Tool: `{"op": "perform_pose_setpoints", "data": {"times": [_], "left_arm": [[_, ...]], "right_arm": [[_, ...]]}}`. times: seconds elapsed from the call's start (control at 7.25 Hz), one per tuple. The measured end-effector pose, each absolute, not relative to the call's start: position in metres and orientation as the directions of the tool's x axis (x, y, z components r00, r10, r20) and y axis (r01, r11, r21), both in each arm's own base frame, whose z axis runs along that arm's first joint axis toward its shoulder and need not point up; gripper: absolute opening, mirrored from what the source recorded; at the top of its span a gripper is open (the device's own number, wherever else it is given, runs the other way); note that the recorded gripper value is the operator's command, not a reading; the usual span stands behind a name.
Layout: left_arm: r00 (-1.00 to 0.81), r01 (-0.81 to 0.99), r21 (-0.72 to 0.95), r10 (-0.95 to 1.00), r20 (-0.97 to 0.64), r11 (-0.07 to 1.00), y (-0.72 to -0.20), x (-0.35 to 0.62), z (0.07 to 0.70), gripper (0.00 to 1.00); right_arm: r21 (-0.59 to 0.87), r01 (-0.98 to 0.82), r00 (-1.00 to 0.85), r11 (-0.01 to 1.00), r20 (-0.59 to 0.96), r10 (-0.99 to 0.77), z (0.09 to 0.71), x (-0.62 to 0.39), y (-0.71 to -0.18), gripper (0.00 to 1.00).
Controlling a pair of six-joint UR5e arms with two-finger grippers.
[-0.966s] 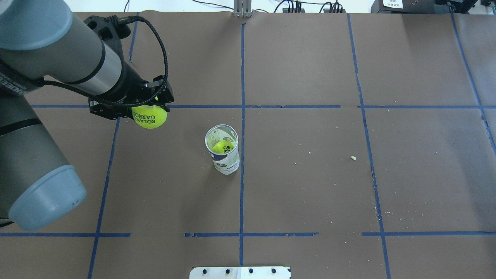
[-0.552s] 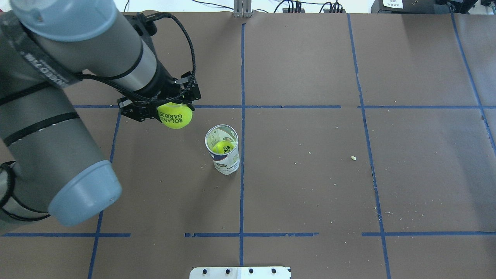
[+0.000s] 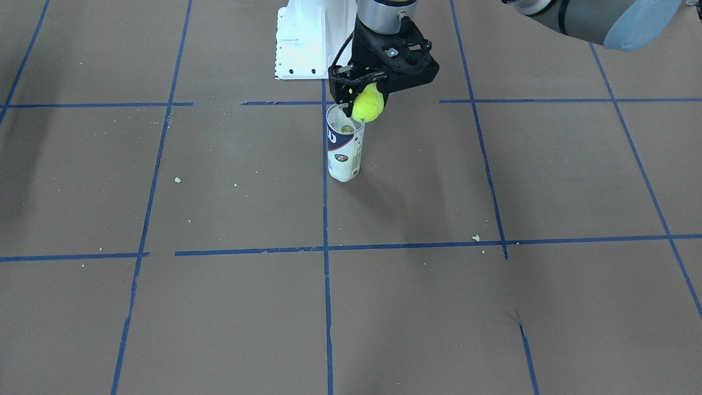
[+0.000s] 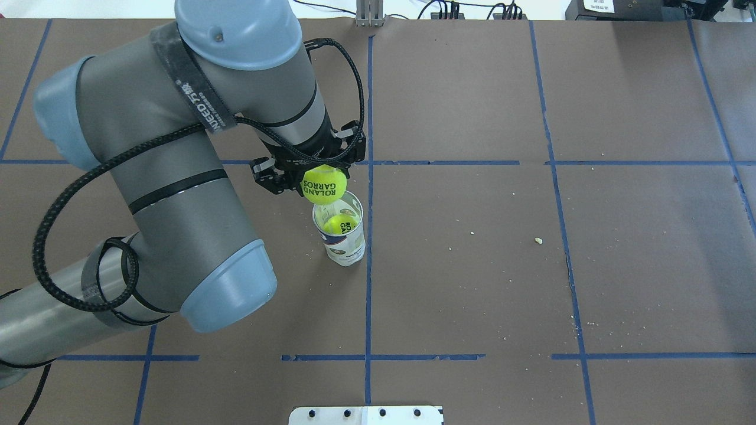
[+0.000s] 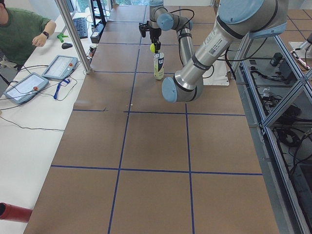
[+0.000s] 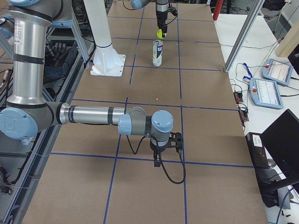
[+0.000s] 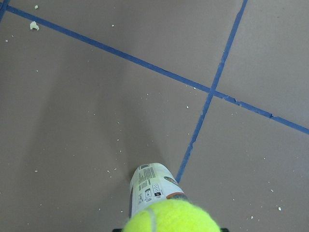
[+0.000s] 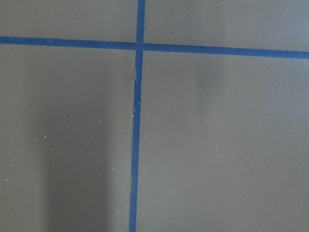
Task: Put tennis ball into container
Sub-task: 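Open the left gripper to drop the ball into the cup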
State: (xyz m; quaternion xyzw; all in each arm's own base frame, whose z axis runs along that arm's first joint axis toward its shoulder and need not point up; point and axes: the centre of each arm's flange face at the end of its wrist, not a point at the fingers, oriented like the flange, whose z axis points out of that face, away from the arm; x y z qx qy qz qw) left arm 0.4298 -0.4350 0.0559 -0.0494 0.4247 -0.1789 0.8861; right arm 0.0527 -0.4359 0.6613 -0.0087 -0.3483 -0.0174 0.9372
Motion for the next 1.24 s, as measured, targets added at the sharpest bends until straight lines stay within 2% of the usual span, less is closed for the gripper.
{"op": "perform_pose_setpoints", "data": {"times": [0.14, 0.28, 0.41, 1.24], "left_arm": [[0.578, 0.270, -0.240, -0.356, -0.734, 0.932, -0.4333, 0.4343, 0.0558, 0.73], [0.580, 0.265, -0.240, -0.353, -0.734, 0.934, -0.4312, 0.4372, 0.0558, 0.91], [0.580, 0.262, -0.239, -0.351, -0.735, 0.935, -0.4299, 0.4385, 0.0554, 1.00], [0.582, 0.243, -0.217, -0.322, -0.747, 0.945, -0.4255, 0.4342, 0.0574, 1.00]], "right_arm": [[-0.004, 0.039, 0.757, 0.999, 0.653, -0.027, 0.6613, 0.0527, -0.4358, 1.00], [-0.004, 0.039, 0.757, 0.999, 0.653, -0.027, 0.6612, 0.0527, -0.4359, 1.00], [-0.004, 0.039, 0.757, 0.999, 0.653, -0.027, 0.6610, 0.0527, -0.4362, 1.00], [-0.004, 0.039, 0.757, 0.999, 0.653, -0.027, 0.6613, 0.0527, -0.4358, 1.00]]}}
